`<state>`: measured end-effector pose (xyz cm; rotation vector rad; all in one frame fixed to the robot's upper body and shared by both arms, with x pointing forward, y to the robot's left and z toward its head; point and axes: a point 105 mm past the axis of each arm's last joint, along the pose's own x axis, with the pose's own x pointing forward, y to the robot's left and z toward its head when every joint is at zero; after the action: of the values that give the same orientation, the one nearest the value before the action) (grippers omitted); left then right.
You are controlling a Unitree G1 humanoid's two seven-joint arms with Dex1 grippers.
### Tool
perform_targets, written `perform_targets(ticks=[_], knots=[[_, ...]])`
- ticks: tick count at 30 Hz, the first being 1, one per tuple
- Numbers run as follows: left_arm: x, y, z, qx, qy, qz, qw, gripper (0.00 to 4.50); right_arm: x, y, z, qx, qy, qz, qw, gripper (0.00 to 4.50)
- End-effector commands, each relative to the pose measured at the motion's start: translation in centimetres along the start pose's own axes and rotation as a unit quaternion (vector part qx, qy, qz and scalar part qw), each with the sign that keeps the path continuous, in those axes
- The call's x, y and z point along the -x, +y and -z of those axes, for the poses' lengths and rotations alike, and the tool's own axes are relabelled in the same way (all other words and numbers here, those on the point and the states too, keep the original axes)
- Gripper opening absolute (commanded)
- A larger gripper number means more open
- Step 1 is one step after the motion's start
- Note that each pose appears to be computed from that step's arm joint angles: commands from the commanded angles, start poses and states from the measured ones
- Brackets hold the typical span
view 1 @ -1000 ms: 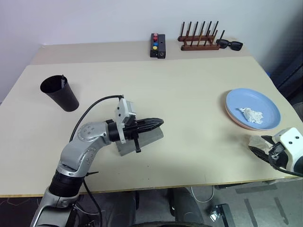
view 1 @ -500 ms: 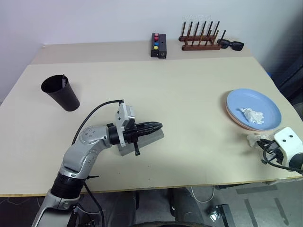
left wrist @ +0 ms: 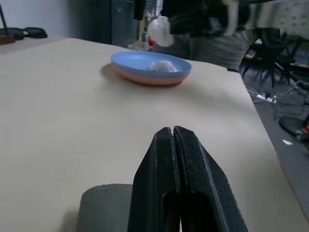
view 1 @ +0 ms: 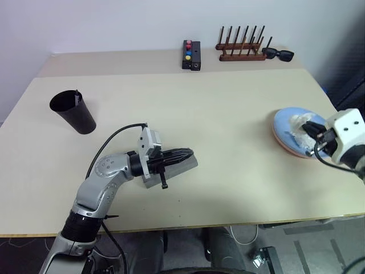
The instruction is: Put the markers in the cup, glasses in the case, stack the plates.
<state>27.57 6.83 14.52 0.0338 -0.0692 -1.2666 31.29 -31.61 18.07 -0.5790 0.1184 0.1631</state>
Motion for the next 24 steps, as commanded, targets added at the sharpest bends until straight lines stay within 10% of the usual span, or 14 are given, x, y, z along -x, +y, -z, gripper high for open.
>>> perform_targets(ticks=[1,4,9,15,24], knots=[[0.3,0.0,-0.8,-0.019,-0.010,-0.013,1.000,0.00,-1.5,-0.6,1.8,0.007,0.024,0.034,0.999,0.03],[0.5,0.0,-0.9,-0.023,-0.010,-0.023,0.999,0.00,-2.3,-0.7,2.8,0.008,0.034,0.036,0.999,0.57],[1.2,0.3,-1.3,-0.030,-0.009,-0.055,0.998,0.00,-2.7,-1.7,2.9,0.037,0.035,0.048,0.998,2.85],[4.3,2.6,-1.5,-0.045,-0.003,-0.151,0.987,0.00,-2.4,-1.9,0.7,0.049,-0.016,0.014,0.999,2.85],[14.3,4.5,0.1,-0.077,0.070,-0.324,0.940,0.00,-1.9,6.1,-3.7,-0.049,-0.142,-0.203,0.968,2.85]])
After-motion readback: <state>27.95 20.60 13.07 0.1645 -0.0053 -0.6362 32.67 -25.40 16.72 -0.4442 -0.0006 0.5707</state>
